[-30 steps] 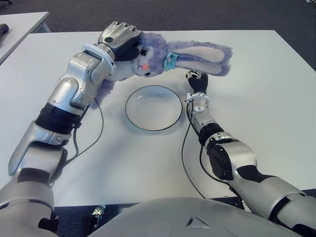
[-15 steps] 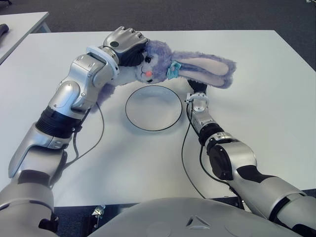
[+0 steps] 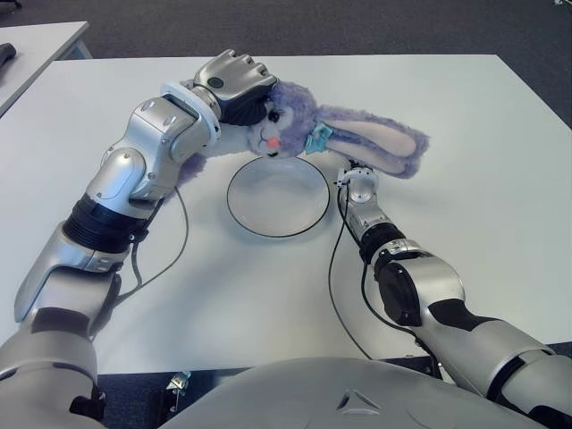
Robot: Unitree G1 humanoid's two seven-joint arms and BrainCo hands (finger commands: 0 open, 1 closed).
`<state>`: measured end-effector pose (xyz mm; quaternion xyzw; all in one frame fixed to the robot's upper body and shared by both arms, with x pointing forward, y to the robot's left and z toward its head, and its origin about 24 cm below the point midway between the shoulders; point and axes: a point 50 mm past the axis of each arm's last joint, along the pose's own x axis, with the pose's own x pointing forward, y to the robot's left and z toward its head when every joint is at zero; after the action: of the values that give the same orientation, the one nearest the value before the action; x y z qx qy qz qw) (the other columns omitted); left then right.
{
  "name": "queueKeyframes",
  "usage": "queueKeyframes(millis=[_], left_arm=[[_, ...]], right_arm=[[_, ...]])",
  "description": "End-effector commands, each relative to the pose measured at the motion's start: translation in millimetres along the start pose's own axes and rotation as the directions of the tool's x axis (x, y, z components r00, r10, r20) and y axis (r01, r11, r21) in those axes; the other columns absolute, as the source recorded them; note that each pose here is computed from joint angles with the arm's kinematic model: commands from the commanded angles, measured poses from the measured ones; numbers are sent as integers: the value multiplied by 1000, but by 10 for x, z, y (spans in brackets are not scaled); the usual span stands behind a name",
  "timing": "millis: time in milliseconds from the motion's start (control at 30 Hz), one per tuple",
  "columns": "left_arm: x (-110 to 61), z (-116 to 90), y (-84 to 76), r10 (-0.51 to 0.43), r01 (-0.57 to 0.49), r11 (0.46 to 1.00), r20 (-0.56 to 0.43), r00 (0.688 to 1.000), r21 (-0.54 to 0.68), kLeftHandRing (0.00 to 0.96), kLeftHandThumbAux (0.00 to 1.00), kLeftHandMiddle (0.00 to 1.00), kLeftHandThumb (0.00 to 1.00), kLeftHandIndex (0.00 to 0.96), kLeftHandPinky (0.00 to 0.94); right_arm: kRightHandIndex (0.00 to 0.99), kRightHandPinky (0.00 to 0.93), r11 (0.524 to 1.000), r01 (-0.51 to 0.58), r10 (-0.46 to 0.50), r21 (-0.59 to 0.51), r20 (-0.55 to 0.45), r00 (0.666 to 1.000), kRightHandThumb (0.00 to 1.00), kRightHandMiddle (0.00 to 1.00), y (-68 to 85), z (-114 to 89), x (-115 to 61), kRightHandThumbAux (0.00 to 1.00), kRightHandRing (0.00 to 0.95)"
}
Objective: Put the doll into the plate.
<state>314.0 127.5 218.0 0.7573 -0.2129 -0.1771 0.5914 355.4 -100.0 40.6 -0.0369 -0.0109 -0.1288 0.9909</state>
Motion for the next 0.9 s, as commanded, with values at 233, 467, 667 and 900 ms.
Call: queueKeyframes(millis=[233, 467, 667, 900], left_arm=[[-33, 155, -21, -10, 9, 1000, 75, 997, 15, 795, 665, 559, 851, 408, 818], [-16, 205, -40, -26, 26, 1000, 83, 996, 2, 793, 665, 563, 851, 411, 817], [9, 230, -60, -30, 32, 999, 98, 995, -10, 791, 666, 561, 849, 411, 808], [46, 265, -107, -45, 48, 998, 106, 993, -31, 783, 666, 554, 849, 406, 788]], right_arm=[[243, 215, 995, -66, 19, -80, -488, 873, 527, 256, 36, -1057, -844, 905, 234], [243, 216, 995, -59, 10, -84, -487, 873, 521, 255, 33, -1058, -847, 905, 235], [247, 222, 995, -51, 5, -81, -484, 875, 525, 262, 27, -1059, -850, 909, 238], [243, 219, 994, -58, 9, -88, -481, 877, 537, 263, 28, -1060, -854, 904, 241]])
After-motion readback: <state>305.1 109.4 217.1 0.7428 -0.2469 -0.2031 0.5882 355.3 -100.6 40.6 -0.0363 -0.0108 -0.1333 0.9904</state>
